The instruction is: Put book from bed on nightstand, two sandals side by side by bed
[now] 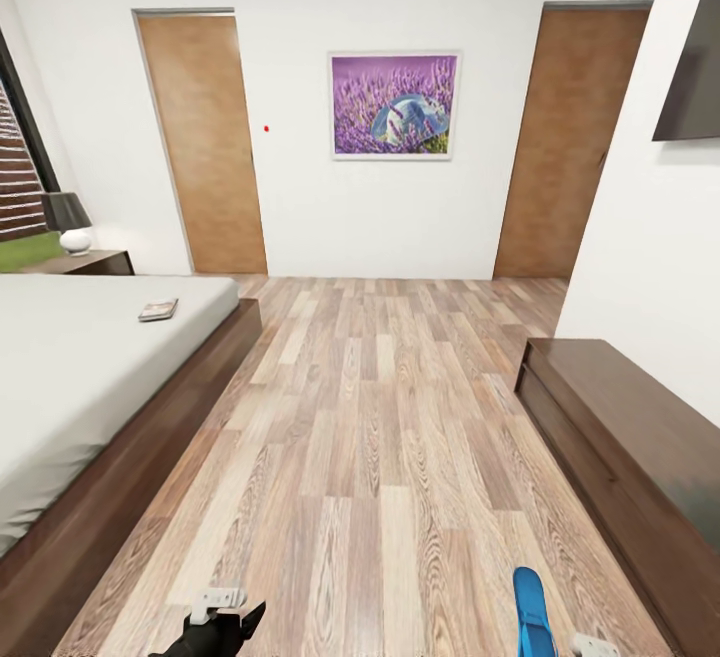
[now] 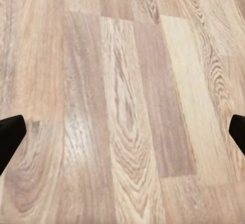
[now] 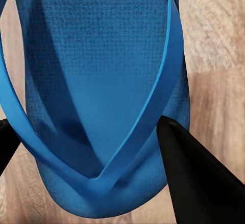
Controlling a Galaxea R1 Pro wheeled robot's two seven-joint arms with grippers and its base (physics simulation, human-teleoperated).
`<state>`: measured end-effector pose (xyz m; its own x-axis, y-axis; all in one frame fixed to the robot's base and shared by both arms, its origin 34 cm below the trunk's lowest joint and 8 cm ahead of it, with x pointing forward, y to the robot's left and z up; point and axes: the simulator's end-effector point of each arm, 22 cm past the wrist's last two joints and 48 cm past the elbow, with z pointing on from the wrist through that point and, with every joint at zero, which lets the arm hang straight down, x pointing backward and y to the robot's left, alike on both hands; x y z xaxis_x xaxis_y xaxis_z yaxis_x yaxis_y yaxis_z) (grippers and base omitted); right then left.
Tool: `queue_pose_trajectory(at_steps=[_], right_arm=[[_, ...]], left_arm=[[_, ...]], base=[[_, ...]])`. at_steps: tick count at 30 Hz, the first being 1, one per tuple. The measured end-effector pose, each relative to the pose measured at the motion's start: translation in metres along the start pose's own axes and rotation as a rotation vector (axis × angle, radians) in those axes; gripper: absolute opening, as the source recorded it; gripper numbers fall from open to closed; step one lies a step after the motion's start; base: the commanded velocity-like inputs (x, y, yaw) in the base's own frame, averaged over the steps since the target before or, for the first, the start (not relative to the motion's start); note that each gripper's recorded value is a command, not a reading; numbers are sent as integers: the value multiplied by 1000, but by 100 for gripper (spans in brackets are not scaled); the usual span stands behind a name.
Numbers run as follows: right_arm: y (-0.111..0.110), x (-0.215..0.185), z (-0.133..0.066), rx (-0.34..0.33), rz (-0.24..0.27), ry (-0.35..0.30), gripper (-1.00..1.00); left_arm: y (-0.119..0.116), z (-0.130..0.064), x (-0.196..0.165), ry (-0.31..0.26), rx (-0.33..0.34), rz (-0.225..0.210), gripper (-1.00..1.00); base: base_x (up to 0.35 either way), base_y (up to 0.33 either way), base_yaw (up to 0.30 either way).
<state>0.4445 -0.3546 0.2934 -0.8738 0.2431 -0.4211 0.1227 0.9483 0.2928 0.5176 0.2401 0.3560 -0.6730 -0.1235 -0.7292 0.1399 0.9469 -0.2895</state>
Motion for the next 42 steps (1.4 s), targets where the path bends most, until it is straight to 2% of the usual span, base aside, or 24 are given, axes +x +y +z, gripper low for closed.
queue_pose_trajectory(at_steps=[29, 42], right_arm=[[-6, 19, 7, 11, 9, 44, -100], [-7, 20, 7, 12, 10, 46, -100]], left_arm=[[4, 4, 21, 44, -6, -13, 100], [5, 4, 23, 47, -7, -14, 100]], base=[[0, 0, -28], [0, 0, -12]])
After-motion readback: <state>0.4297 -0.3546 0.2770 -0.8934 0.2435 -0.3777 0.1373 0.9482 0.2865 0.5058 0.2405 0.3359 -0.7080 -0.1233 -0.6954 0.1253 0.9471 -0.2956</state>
